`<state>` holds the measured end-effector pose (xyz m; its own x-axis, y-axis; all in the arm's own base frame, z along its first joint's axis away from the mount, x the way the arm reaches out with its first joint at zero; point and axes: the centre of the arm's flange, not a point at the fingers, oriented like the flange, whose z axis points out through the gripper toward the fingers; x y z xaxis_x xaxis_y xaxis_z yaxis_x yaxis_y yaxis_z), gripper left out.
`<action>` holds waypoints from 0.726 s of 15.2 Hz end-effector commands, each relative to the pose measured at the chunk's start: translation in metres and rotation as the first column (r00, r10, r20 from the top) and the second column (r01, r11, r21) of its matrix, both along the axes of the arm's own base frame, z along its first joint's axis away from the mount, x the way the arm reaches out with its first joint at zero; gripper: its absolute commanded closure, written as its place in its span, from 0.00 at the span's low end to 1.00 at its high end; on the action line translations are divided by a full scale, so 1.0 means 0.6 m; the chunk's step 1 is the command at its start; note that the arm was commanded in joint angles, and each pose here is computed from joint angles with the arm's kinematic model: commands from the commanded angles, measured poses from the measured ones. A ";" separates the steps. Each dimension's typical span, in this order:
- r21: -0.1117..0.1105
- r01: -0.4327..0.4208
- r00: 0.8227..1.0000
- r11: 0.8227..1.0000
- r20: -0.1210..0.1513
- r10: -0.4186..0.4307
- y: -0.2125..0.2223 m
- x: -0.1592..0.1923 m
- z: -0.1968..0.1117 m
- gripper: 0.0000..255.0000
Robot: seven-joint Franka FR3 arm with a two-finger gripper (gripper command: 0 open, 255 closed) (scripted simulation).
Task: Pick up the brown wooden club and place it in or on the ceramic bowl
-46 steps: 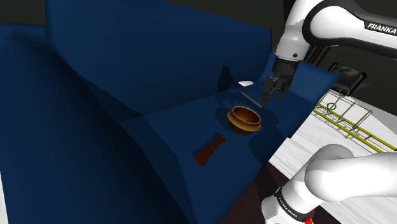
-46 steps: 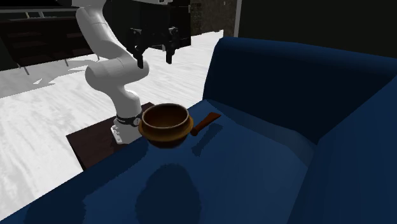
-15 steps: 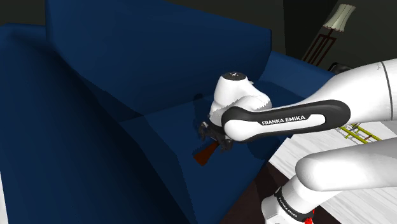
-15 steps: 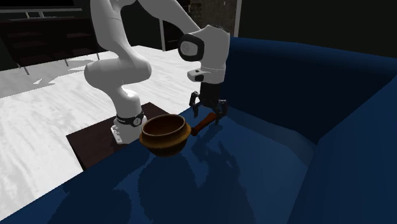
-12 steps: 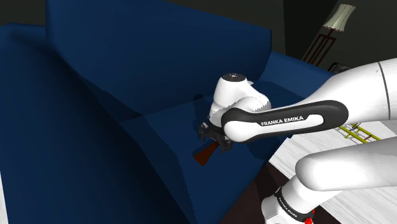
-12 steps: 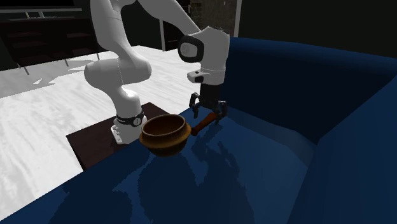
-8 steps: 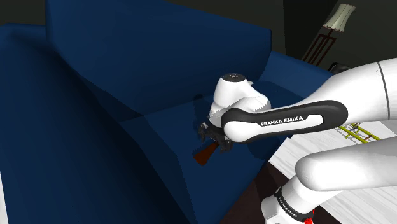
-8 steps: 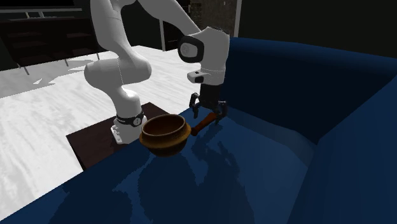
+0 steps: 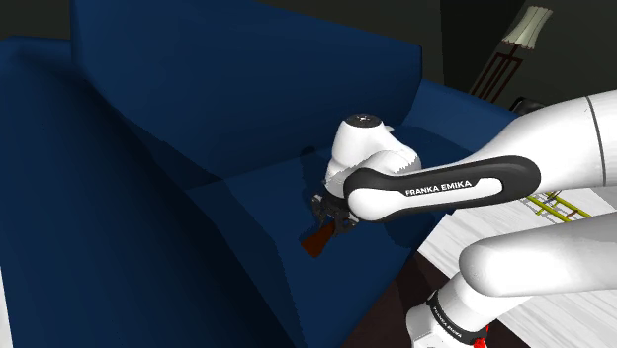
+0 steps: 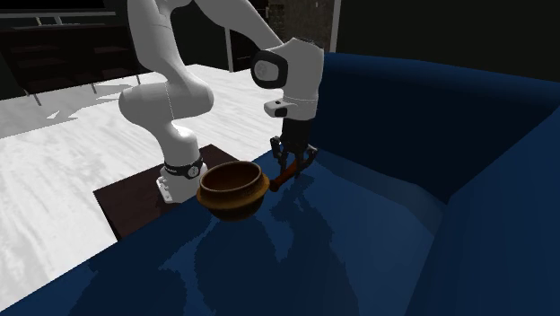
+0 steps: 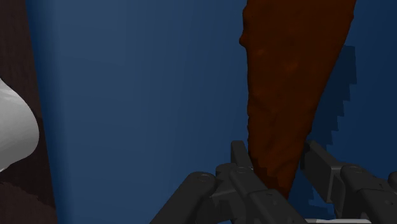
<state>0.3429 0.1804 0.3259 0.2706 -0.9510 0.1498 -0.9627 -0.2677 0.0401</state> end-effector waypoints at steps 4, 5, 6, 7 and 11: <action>0.000 0.000 1.000 1.000 0.000 0.000 0.000 0.000 0.018 1.00; 0.000 0.000 1.000 1.000 0.000 0.000 0.000 0.000 0.026 1.00; 0.000 0.000 1.000 1.000 0.000 0.000 0.000 0.000 0.035 1.00; 0.000 0.000 1.000 1.000 0.000 0.000 0.000 0.000 0.044 1.00; 0.000 0.000 1.000 1.000 0.000 0.000 0.000 0.000 0.079 1.00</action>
<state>0.3414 0.1799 0.3686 0.2705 -0.9510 0.1498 -0.9627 -0.2677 0.0392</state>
